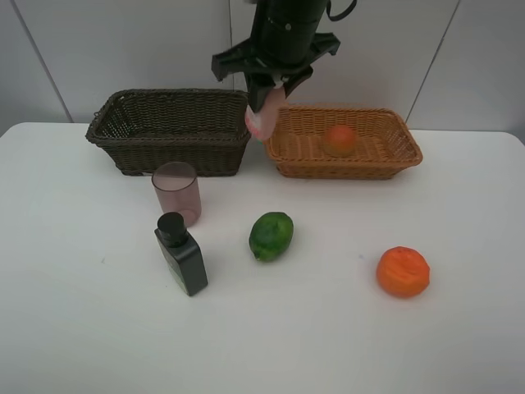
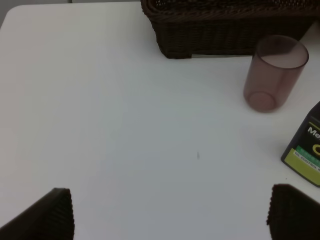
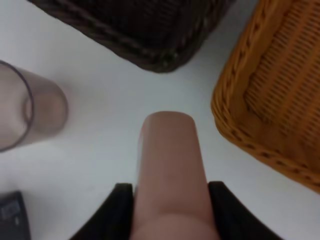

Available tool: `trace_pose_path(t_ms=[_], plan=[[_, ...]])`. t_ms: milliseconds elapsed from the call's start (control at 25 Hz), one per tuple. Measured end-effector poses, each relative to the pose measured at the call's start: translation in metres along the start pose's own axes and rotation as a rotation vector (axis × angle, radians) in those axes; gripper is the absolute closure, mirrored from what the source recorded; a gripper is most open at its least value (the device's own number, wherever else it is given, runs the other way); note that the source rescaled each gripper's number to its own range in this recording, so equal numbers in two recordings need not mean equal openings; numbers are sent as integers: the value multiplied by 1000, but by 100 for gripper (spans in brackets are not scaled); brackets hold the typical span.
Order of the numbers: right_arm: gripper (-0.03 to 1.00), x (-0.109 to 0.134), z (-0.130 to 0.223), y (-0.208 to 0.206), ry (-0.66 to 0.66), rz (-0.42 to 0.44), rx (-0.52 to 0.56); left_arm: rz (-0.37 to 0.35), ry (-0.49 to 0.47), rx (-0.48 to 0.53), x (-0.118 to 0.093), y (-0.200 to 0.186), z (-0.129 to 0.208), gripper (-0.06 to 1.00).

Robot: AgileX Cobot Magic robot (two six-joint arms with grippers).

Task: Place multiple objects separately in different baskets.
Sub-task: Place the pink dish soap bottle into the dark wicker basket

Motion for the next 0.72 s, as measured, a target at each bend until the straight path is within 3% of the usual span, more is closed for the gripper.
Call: trace_pose_path(t_ms=[280,400,720], plan=[[96,19,-56,2,-12,-67,-328,0,0,0,0,0,0,-6],[96,24,-70,11,-15,-86,-416,0,0,0,0,0,0,-6],[96,35,-84,65,-25,-111,-500,0,0,0,0,0,0,-6]])
Point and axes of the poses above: a point on each arm's last joint axis where the gripper is mounted, y pointing out along that axis toward the gripper, x along the wrist's bending axis when the last joint is at zero, z = x × y, the point moved 6 cm from there along y, pointing out along that axis toward the gripper, and after that the axes turned 1 degree about y, right-handed, at the moved point
